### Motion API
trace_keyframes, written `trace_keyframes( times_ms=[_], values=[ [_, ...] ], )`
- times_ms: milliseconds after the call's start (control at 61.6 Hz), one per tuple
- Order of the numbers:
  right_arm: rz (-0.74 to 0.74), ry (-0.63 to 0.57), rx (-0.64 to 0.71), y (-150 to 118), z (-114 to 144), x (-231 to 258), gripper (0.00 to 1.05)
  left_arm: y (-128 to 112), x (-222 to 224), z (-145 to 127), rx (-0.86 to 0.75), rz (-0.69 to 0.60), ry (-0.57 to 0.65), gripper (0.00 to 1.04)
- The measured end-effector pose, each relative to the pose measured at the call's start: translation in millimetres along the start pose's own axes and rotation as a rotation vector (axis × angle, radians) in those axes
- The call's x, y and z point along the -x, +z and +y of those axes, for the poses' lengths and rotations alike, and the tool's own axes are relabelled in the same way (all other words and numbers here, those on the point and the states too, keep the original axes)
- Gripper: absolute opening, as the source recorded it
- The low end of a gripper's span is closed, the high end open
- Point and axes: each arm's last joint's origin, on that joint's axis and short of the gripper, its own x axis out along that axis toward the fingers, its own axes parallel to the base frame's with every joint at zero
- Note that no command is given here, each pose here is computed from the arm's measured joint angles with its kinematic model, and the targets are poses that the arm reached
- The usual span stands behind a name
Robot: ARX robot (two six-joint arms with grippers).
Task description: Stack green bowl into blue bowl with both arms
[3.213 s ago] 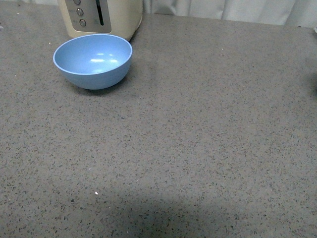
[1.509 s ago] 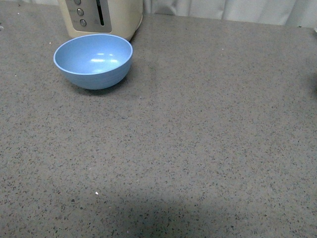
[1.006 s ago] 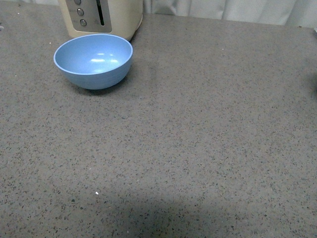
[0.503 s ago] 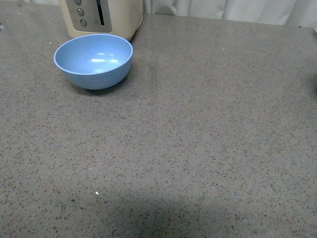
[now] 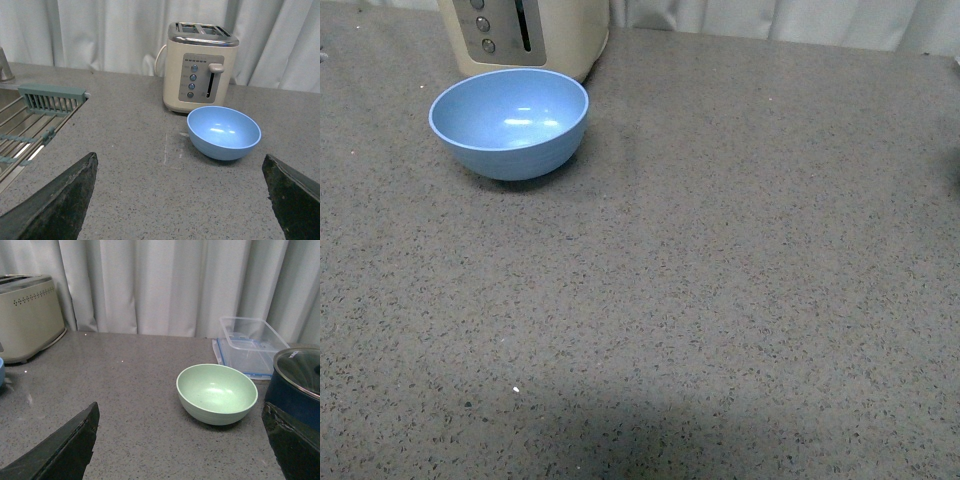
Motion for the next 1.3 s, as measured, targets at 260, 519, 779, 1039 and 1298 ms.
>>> trace_keyframes(
  times_ms=[260,519,779,1039,1298],
  values=[
    [0.0,0.001,0.0,0.0,0.0,0.0,0.95,-4.1,-15.9,2.0,0.158,0.321,0.232,0.98],
    [0.0,0.0,0.0,0.0,0.0,0.0,0.95,12.7,-72.8,-2.5,0.358,0.399,0.254,0.98],
    [0.0,0.0,0.0,0.0,0.0,0.0,0.95,7.7,-131.1,-25.1,0.512,0.569,0.211,0.98],
    [0.0,0.0,0.0,0.0,0.0,0.0,0.95,3.8,-187.8,-46.5,0.646,0.634,0.202,0.98],
    [0.0,0.0,0.0,0.0,0.0,0.0,0.95,-15.6,-209.5,-54.3,0.62,0.666,0.207,0.98]
  ],
)
